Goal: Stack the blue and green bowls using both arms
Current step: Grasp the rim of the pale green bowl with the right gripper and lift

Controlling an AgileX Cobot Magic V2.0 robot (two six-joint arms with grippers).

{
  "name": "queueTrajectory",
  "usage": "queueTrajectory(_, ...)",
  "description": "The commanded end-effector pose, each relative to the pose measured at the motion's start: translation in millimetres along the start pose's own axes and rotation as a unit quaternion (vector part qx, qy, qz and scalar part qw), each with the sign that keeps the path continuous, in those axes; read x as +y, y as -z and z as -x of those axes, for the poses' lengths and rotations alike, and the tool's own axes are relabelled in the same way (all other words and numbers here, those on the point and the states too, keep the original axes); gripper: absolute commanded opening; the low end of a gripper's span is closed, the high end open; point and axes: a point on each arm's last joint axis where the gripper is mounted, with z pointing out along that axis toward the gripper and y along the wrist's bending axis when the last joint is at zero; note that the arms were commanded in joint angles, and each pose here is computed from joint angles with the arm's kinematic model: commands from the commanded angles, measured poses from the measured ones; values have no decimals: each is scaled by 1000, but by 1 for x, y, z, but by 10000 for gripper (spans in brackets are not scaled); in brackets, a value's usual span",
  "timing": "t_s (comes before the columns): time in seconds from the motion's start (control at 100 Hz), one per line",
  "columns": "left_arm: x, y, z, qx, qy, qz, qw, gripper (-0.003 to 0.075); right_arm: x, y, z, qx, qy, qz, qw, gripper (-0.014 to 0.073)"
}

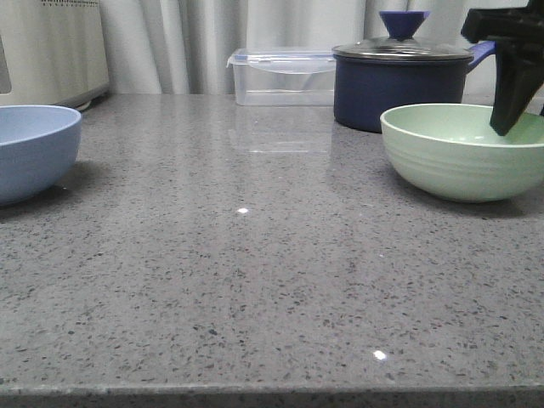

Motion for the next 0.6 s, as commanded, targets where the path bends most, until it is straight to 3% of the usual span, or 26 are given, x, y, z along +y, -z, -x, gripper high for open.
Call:
queueTrajectory(0.0, 0, 3, 17, -51, 4, 2, 999, 389, 2, 15, 9, -36, 4, 6, 999, 382)
queueTrajectory(0.15, 0, 3, 17, -52, 4, 2, 999, 389, 2, 11, 9, -33, 4, 5, 999, 342)
queueTrajectory(0.59, 0, 3, 17, -52, 4, 2, 999, 389, 2, 11, 9, -32, 4, 5, 999, -76)
